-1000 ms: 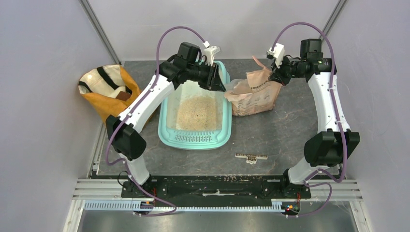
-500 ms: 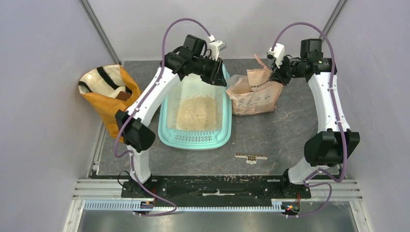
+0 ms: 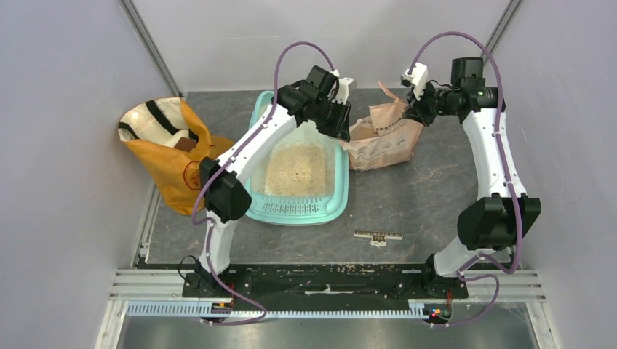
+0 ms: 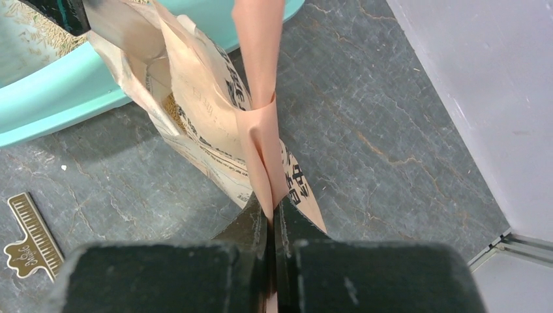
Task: Fill the litter box with clean litter
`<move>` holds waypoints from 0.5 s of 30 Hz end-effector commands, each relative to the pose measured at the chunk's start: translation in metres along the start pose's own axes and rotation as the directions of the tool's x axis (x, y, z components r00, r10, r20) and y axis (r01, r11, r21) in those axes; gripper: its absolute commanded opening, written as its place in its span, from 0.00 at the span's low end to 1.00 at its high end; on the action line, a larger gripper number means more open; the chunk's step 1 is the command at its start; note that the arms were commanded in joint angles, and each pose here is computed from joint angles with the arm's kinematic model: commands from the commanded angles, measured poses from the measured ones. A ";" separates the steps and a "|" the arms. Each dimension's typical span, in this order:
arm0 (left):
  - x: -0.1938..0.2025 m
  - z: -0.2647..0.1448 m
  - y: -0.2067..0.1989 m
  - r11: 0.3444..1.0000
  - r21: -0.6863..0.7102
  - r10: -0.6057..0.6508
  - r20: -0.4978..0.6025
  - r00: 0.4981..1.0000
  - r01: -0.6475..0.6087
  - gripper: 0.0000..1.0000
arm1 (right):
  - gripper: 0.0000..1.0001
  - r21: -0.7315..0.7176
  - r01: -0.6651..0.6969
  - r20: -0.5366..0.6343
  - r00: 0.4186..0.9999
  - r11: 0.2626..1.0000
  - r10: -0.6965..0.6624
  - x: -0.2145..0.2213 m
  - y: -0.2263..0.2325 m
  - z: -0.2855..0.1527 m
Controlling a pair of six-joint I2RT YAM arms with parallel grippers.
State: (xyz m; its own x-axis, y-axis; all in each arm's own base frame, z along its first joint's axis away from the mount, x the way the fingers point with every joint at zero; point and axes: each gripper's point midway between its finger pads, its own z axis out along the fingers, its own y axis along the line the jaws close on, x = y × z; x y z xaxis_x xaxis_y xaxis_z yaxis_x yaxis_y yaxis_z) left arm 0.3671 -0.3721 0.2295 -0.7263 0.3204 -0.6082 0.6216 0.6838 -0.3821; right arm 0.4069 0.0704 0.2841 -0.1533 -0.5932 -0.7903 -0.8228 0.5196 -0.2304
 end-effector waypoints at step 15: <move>0.033 0.078 0.020 0.957 -0.228 -0.205 -0.083 0.975 0.182 0.02 | 0.00 0.065 0.131 0.215 0.966 0.989 -0.142 -0.068 -0.018 -0.011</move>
State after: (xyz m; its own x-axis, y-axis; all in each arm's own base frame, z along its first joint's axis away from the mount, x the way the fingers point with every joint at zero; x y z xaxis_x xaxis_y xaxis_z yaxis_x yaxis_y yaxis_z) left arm 0.3744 -0.4024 0.1840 -0.8042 0.2644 -0.5323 0.4950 0.7936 -0.3537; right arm 0.4132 0.0737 0.2786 -0.1550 -0.5861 -0.7953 -0.8277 0.5165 -0.2194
